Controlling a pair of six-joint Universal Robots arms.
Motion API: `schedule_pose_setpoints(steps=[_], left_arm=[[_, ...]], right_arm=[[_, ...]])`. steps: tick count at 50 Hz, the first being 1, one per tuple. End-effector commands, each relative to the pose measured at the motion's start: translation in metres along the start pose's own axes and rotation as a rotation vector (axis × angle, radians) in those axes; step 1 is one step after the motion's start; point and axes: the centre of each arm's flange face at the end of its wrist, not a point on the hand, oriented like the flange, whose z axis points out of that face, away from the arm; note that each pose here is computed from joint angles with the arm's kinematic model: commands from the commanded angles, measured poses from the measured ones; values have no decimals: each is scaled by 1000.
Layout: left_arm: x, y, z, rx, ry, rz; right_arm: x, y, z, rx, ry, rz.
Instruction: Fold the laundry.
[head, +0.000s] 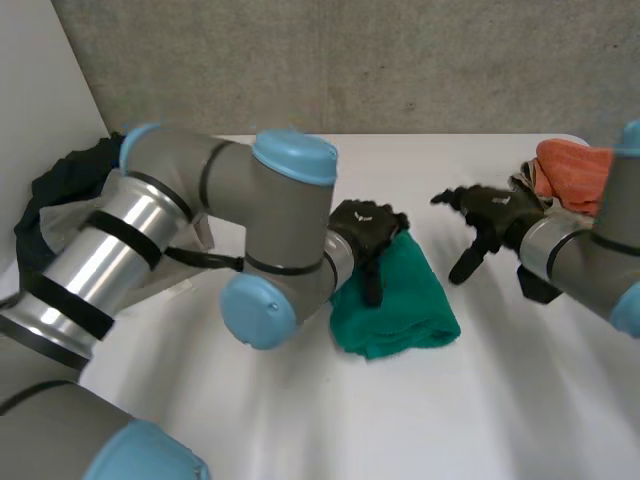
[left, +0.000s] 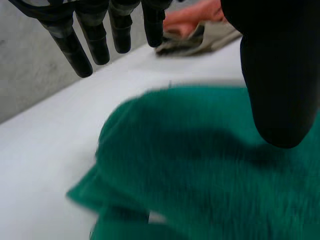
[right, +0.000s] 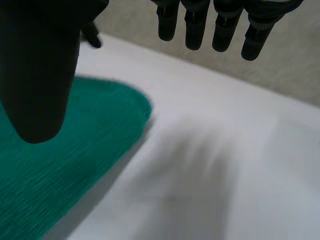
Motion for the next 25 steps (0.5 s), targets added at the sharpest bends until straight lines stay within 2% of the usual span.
schedule_pose_setpoints(steps=[1, 15, 19, 25], left_arm=[[-12, 21, -1, -121, -173, 55], [3, 46, -12, -264, -167, 157], [2, 36, -14, -232, -174, 169], [-4, -5, -33, -129, -195, 152]], right_arm=[[-31, 31, 8, -62, -130, -70], [-41, 54, 21, -75, -108, -205], [-41, 48, 19, -53, -105, -246], [-45, 15, 0, 50, -67, -346]])
